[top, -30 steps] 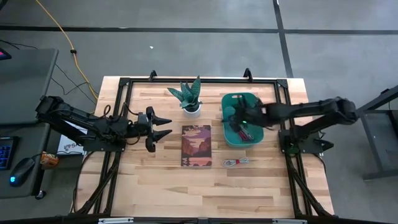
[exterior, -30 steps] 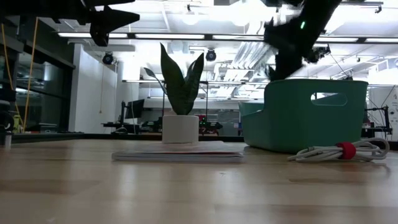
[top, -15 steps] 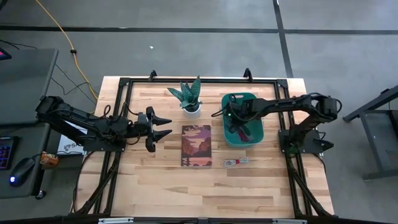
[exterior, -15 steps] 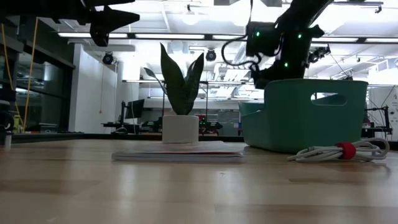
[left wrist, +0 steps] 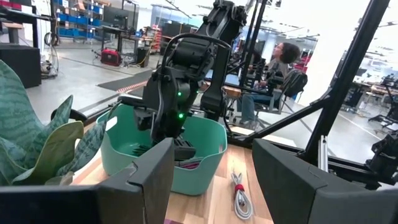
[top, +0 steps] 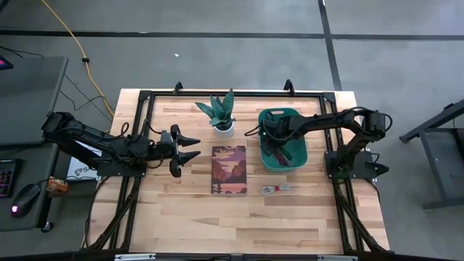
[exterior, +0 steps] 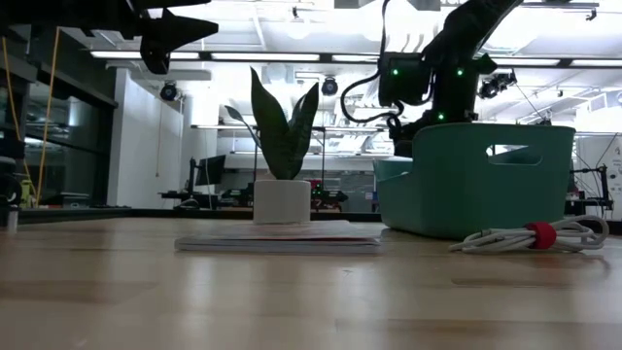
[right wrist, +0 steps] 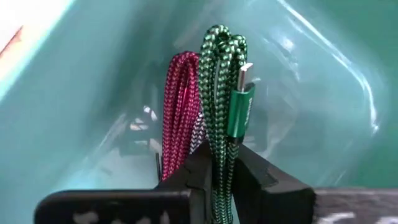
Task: Pick and place USB-C Cables
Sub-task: Put the green charger cable into the green bin, then put the white charger cable into the green bin
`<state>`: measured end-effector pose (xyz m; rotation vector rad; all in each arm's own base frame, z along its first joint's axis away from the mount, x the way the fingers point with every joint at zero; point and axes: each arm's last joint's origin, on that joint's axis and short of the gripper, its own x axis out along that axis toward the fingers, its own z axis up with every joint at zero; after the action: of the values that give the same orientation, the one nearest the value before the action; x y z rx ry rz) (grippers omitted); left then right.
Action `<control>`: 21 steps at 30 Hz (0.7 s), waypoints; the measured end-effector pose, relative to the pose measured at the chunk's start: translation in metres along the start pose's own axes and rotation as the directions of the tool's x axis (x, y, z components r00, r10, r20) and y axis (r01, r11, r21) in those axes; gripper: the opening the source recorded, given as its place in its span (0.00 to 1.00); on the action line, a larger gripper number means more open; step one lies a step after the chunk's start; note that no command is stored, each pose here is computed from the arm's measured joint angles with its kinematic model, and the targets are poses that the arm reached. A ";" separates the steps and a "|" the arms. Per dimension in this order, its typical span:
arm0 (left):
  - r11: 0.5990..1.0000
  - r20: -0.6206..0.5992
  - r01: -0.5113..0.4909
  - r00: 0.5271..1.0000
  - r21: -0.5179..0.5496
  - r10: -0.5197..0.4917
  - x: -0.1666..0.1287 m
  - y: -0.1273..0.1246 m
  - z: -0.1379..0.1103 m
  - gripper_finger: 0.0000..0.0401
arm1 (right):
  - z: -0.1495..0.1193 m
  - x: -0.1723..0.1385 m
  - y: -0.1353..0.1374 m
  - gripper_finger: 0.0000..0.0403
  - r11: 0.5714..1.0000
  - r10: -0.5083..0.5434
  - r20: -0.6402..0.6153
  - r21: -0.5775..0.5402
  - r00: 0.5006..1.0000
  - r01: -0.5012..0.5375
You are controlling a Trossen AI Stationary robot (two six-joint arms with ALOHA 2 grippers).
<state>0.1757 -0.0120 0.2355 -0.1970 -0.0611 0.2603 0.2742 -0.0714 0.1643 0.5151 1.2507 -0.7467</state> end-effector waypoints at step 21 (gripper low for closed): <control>1.000 -0.001 -0.020 1.000 0.018 0.020 0.000 0.001 0.000 0.49 | 0.004 -0.061 -0.001 0.46 0.985 -0.075 0.094 -0.150 0.993 0.089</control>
<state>0.1756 -0.0114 0.2350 -0.1799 -0.0554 0.2809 0.2679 -0.0609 0.2244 0.3030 1.2416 -0.7273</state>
